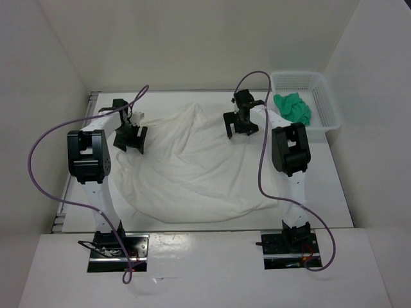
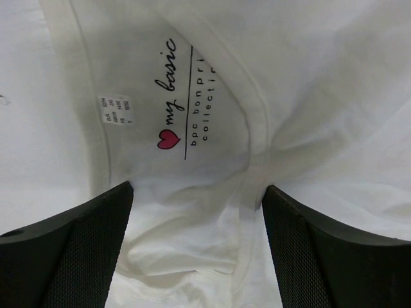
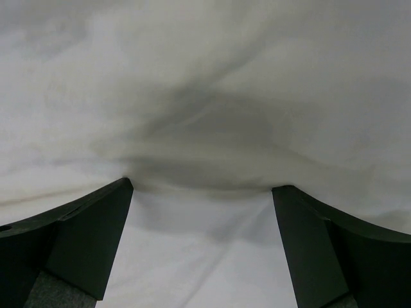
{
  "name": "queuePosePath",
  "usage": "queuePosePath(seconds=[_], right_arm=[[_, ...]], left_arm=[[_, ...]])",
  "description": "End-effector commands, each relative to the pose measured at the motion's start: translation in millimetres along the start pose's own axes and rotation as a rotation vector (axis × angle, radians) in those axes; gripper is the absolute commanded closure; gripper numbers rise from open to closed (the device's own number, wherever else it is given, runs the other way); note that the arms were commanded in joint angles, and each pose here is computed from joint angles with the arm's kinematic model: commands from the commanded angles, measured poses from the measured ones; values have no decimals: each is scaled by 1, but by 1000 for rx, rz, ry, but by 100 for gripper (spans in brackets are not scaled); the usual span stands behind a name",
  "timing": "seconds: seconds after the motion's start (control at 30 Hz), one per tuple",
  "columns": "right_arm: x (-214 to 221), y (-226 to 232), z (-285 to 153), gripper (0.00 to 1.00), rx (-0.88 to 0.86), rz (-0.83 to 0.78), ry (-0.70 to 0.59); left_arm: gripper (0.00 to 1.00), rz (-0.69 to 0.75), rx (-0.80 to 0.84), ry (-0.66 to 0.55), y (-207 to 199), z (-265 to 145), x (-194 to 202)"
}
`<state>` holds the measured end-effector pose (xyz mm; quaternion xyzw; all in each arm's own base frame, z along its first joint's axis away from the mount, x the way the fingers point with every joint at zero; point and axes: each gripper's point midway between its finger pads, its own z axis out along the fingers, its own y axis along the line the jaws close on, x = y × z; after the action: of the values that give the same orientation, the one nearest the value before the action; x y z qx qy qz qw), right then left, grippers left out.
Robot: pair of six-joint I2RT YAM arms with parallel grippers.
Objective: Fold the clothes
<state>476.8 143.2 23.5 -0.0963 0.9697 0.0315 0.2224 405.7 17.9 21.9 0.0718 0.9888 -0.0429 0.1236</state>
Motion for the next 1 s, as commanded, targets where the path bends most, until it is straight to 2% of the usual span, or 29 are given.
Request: queuePosePath(seconds=[0.0,0.17,0.3,0.33,0.4,0.43,0.47,0.57,0.6,0.8,0.83,0.87,0.9,0.97], right_arm=[[-34,-18,3,2,39,-4,-51],[-74,-23,8,2,51,-13,-100],[-81,-22,31,2,52,-13,-76],[-100,-21,22,2,50,-12,-124],[-91,-16,31,2,19,-24,-73],[-116,-15,14,2,16,-23,-144],[-122,-12,8,2,0,-24,-156],[-118,-7,-8,0,-27,-26,-132],[-120,-3,-30,0,-50,-27,-135],[-116,15,-108,0,-129,-8,-171],[-96,20,-87,0,-132,-5,-135],[-106,17,-131,0,-122,14,-239],[-63,27,-109,0,-120,-7,-148],[-59,32,-139,0,-104,-26,-229]], left_arm=[[13,-31,6,-39,5,0,-17],[13,-55,-5,-83,13,-4,-38],[14,-61,-8,-104,16,-1,-52],[14,-61,-8,-104,16,-1,-52],[14,-59,-39,-132,22,-3,-61],[14,-56,-52,-155,25,-9,-69],[14,-55,-54,-164,26,-11,-72],[14,-60,-1,-170,17,-33,-70],[14,-50,19,-221,10,-55,-75],[14,47,11,-228,-10,-110,-32],[14,40,20,-189,-12,-103,-16],[14,54,20,-181,-14,-107,-8],[14,66,22,-171,-15,-106,-1],[14,79,35,-127,-21,-97,18]])
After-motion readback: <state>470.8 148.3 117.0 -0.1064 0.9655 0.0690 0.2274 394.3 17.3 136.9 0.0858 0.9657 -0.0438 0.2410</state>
